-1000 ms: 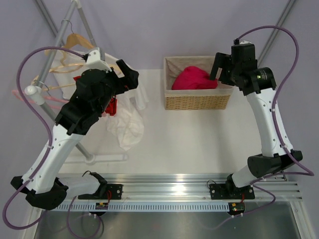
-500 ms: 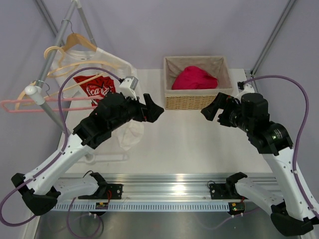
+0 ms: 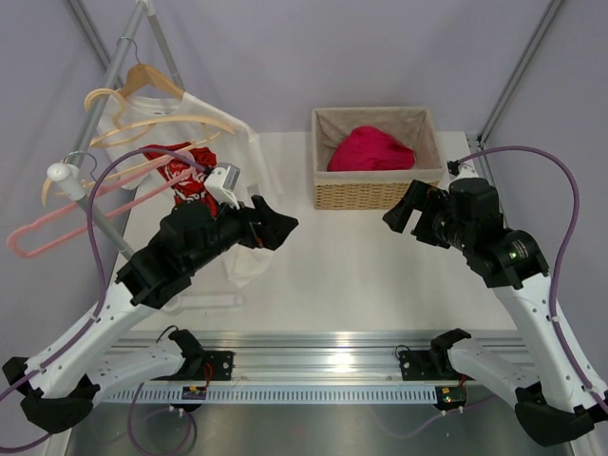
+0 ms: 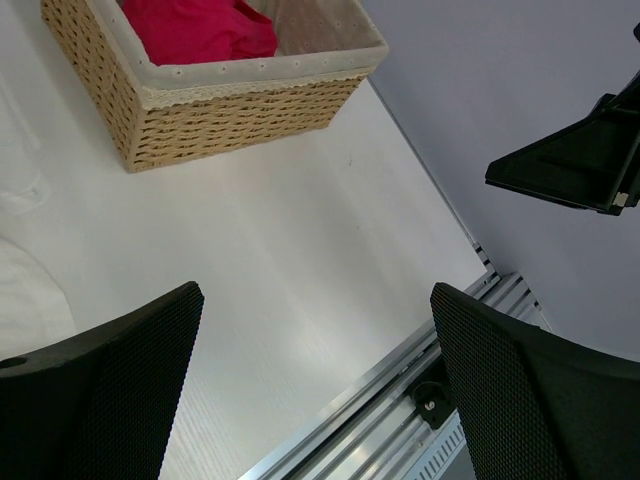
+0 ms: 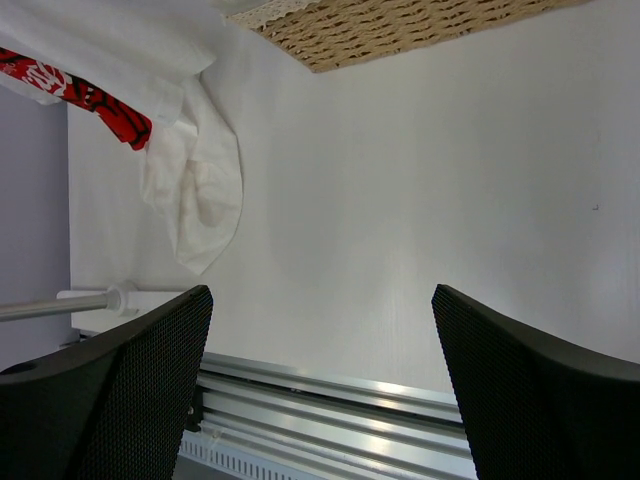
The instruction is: Remove the t-shirt from the hanger
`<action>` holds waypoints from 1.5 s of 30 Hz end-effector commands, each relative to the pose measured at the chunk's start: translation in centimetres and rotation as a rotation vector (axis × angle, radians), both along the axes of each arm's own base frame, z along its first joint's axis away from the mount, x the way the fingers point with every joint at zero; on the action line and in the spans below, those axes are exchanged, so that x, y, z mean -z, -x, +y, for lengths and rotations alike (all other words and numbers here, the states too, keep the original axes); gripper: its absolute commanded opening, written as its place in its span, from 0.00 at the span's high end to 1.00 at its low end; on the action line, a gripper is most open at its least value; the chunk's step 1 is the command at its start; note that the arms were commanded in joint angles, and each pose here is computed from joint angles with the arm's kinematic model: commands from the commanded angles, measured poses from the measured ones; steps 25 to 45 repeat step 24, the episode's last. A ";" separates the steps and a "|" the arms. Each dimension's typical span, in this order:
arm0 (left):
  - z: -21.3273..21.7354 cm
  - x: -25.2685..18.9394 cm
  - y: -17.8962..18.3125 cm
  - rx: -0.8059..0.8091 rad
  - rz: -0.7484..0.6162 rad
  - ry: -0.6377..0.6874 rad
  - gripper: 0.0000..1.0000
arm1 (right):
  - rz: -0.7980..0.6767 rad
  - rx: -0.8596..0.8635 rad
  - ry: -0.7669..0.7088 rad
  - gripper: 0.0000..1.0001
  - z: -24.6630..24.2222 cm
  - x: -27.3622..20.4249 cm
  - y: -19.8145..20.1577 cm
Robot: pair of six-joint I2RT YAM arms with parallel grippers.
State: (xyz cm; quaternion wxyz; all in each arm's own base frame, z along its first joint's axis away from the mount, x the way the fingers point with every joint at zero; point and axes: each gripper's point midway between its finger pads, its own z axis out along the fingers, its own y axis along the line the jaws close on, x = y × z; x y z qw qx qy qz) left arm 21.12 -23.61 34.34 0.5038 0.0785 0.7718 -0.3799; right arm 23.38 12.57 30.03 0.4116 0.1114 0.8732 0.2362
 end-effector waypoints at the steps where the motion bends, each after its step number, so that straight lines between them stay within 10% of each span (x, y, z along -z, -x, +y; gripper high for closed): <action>1: 0.4 -1.1 0.1 -0.023 -0.035 0.046 0.01 | -0.045 0.017 -0.028 0.01 0.0 -1.2 0.0; 45: 0.7 -1.0 -0.3 -0.044 -0.046 0.035 0.01 | -0.068 0.033 0.009 0.00 -0.7 -2.0 -0.2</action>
